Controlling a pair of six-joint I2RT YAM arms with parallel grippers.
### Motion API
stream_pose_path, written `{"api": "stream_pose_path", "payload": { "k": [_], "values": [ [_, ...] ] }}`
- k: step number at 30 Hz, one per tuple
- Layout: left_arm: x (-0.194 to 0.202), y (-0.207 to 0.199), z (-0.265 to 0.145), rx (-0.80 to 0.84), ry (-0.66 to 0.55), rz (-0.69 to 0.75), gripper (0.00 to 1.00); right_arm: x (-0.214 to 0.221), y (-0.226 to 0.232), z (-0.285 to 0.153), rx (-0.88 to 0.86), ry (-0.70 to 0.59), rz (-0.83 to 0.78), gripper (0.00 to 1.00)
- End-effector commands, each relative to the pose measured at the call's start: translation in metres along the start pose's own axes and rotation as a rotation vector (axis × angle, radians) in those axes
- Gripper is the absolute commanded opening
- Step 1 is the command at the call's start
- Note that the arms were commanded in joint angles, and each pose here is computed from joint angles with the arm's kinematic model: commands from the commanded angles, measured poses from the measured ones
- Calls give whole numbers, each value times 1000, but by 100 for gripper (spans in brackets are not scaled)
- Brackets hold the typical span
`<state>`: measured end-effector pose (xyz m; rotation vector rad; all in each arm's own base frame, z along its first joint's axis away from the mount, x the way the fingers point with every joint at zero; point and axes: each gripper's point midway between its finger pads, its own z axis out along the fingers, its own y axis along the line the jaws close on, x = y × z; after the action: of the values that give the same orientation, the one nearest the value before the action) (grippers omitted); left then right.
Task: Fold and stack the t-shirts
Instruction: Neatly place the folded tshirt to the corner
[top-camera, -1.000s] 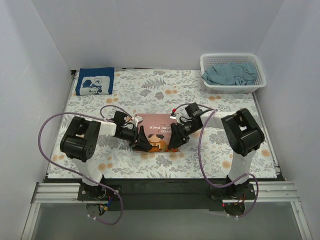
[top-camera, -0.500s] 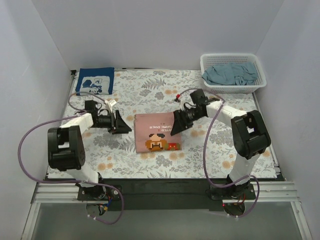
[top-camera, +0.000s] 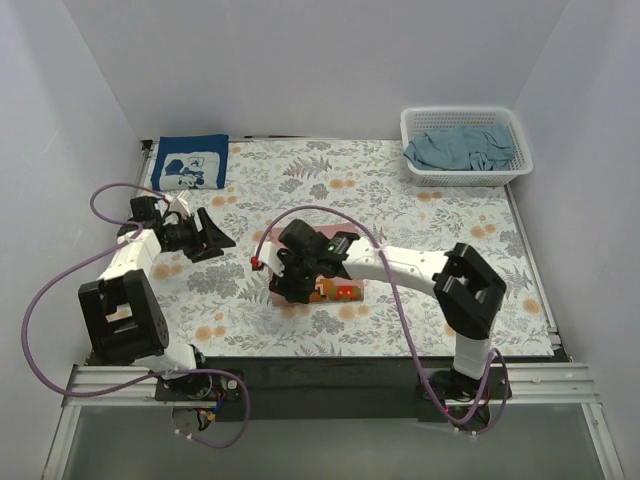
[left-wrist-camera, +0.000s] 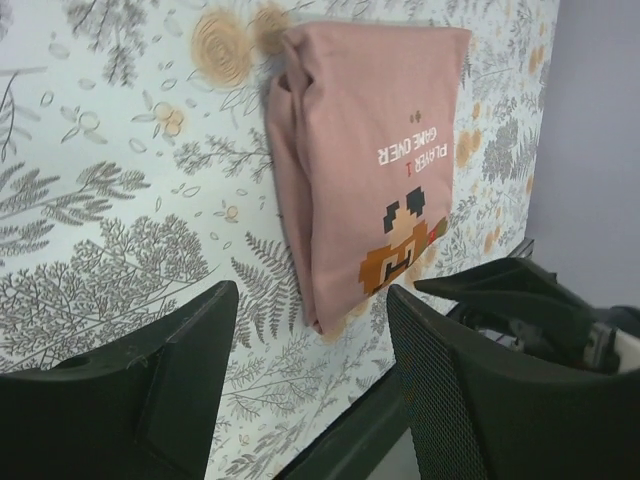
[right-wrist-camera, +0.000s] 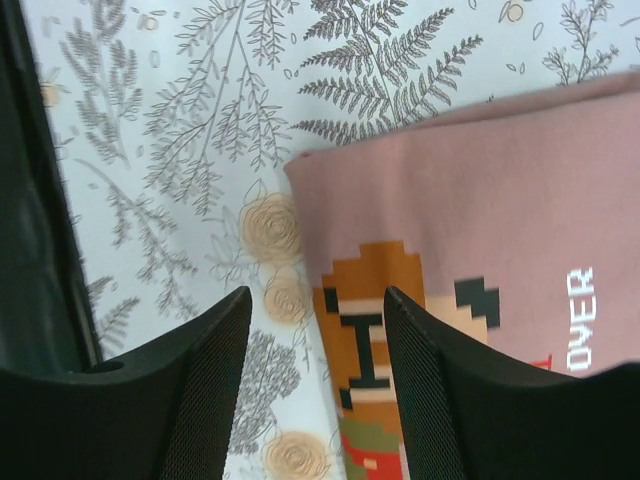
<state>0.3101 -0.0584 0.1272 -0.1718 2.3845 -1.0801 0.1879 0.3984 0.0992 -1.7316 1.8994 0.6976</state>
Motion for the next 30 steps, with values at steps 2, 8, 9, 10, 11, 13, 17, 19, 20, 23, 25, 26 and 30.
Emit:
{"api": "stream_pose_path", "payload": {
  "k": [2, 8, 9, 10, 11, 13, 17, 19, 20, 23, 25, 26, 30],
  "values": [
    [13, 16, 7, -34, 48, -159, 61, -14, -23, 24, 148, 45, -116, 60],
    [17, 37, 16, -97, 52, -205, 65, -13, -14, 54, 116, 76, -142, 58],
    [19, 38, 16, -97, 55, -211, 66, -12, -13, 57, 110, 77, -142, 57],
    [18, 38, 17, -96, 49, -206, 66, -13, -9, 61, 102, 81, -150, 57],
    [18, 37, 18, -91, 48, -210, 66, -14, -7, 63, 99, 79, -157, 57],
    [22, 39, 19, -87, 50, -216, 67, -12, -3, 72, 89, 92, -168, 57],
    [33, 43, 23, -88, 67, -236, 67, -16, 2, 80, 83, 94, -183, 56],
    [32, 44, 22, -93, 61, -226, 67, -18, 8, 81, 80, 94, -196, 56],
    [30, 42, 22, -84, 58, -223, 67, -19, 9, 81, 83, 94, -198, 56],
    [31, 42, 22, -78, 58, -233, 67, -19, 13, 85, 80, 100, -209, 54],
    [31, 42, 23, -80, 57, -237, 67, -12, 9, 91, 96, 124, -210, 50],
    [31, 42, 23, -81, 58, -237, 67, -7, 7, 93, 103, 136, -210, 49],
    [31, 41, 23, -79, 59, -252, 67, 18, -9, 106, 169, 198, -248, 33]
  ]
}}
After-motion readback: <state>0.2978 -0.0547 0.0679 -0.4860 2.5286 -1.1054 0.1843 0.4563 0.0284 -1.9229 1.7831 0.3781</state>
